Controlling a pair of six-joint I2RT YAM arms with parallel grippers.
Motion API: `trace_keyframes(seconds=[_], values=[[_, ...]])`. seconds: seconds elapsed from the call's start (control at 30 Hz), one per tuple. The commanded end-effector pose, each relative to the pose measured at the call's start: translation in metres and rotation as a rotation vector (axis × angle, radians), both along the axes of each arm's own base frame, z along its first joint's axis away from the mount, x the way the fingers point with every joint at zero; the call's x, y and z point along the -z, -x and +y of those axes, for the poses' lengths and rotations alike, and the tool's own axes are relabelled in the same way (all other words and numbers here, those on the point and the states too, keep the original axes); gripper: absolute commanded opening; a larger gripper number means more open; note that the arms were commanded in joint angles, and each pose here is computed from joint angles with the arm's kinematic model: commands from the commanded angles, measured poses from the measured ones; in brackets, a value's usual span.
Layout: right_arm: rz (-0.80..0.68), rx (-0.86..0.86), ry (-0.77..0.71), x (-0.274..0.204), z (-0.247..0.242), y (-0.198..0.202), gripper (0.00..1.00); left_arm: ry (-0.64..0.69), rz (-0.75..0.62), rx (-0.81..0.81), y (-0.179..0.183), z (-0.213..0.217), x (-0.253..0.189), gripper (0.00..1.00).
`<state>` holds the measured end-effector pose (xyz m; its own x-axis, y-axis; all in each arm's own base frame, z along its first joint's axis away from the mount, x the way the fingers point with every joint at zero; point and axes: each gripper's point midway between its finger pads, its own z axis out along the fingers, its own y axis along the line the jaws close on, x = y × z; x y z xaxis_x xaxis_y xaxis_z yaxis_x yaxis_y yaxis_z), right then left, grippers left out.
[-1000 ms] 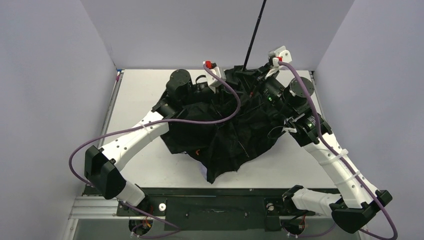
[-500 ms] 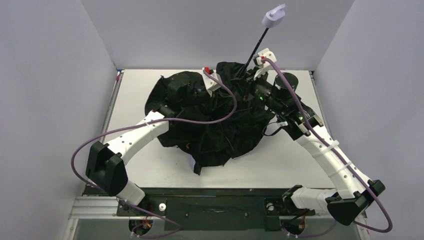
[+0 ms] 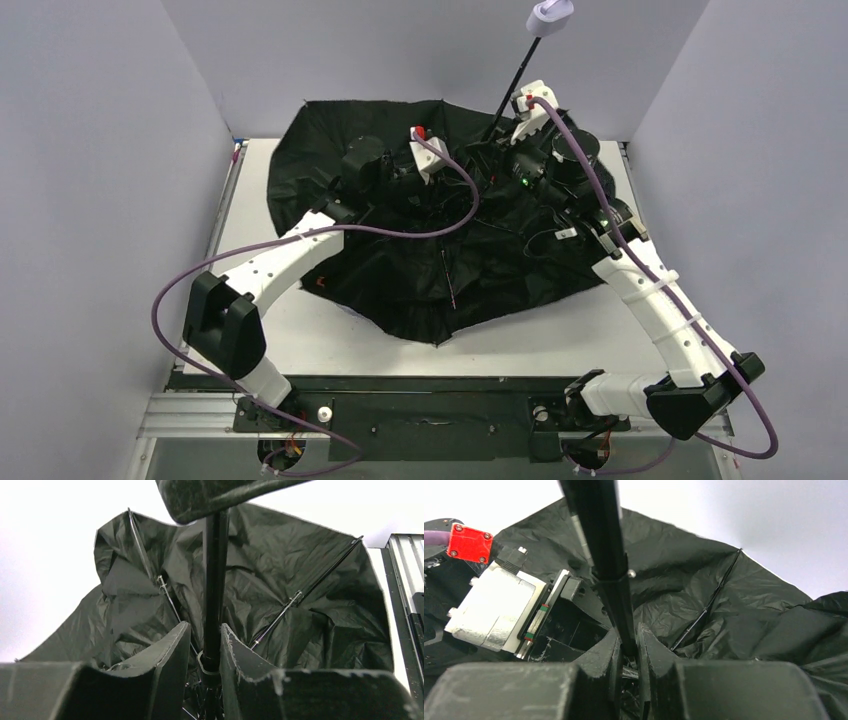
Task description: Open the umbrella
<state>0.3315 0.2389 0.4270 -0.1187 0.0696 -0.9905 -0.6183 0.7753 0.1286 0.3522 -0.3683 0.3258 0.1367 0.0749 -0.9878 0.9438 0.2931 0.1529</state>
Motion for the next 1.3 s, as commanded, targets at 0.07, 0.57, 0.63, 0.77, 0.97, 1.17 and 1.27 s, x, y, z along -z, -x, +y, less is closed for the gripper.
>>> trace_keyframes(seconds=[0.07,0.57,0.63,0.77,0.97,1.17,1.27], values=[[-0.539,-0.086,-0.410,-0.216,-0.036,0.086,0.00,-0.304,0.253,-0.208,-0.043,0.050,0.127,0.27],[-0.611,-0.121,-0.483,-0.251,-0.050,0.117,0.00,-0.412,0.236,-0.276,-0.070,0.061,0.158,0.30],[-0.608,-0.124,-0.477,-0.248,-0.049,0.117,0.00,-0.406,0.226,-0.263,-0.070,0.060,0.154,0.16],[-0.578,-0.111,-0.422,-0.223,-0.046,0.109,0.00,-0.323,0.143,-0.249,-0.070,0.055,0.114,0.00],[-0.500,-0.094,-0.305,-0.161,-0.040,0.097,0.00,-0.160,-0.051,-0.274,-0.063,0.057,0.013,0.00],[-0.439,-0.133,-0.158,-0.100,-0.030,0.093,0.40,-0.023,-0.216,-0.319,-0.050,0.071,-0.083,0.00],[-0.392,-0.129,-0.058,-0.054,-0.030,0.090,0.59,0.028,-0.321,-0.329,-0.040,0.078,-0.134,0.00]])
